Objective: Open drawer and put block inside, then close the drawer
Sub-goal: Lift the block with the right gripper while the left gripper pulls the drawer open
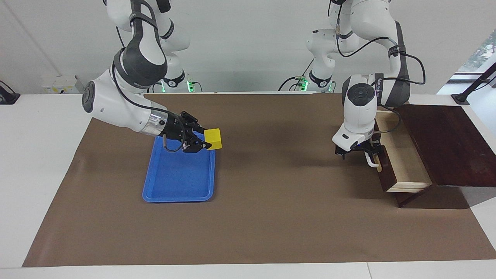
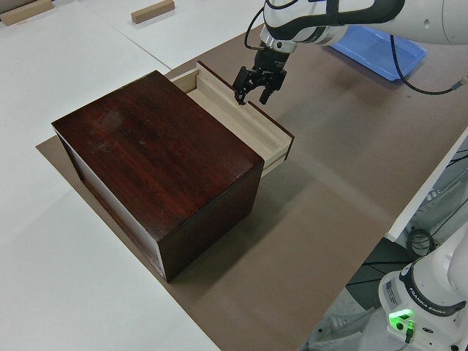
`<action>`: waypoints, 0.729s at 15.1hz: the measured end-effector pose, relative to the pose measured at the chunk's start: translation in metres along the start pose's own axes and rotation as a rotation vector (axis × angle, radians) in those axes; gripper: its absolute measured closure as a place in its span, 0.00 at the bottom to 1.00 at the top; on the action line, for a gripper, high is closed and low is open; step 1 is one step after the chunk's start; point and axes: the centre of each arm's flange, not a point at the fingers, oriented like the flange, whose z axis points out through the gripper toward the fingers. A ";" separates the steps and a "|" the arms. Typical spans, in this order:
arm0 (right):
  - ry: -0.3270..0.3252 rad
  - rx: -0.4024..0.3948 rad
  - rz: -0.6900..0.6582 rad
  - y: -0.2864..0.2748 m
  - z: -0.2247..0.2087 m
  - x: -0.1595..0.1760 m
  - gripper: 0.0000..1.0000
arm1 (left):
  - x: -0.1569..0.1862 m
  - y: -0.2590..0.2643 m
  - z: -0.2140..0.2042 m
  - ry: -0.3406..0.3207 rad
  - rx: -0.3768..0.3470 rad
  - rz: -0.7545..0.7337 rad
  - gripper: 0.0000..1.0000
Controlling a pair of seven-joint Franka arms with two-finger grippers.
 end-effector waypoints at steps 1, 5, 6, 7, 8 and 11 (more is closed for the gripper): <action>0.000 0.000 0.000 0.000 0.000 0.000 0.45 | 0.000 0.002 -0.001 0.000 0.000 -0.004 0.00; 0.000 0.001 0.001 0.000 0.000 0.000 0.45 | 0.000 0.015 -0.005 0.002 0.000 -0.009 0.00; 0.000 0.001 0.001 0.000 0.000 0.001 0.45 | 0.000 0.016 -0.006 -0.002 0.002 -0.010 0.00; 0.000 0.001 0.001 0.000 -0.001 0.001 0.45 | 0.001 0.015 -0.009 -0.009 -0.001 -0.019 0.00; 0.000 0.001 0.001 0.000 -0.001 0.001 0.45 | 0.002 0.012 -0.017 -0.026 -0.015 -0.039 0.00; 0.000 0.001 0.001 0.000 -0.001 0.001 0.45 | 0.011 -0.008 -0.064 -0.065 -0.094 -0.126 0.00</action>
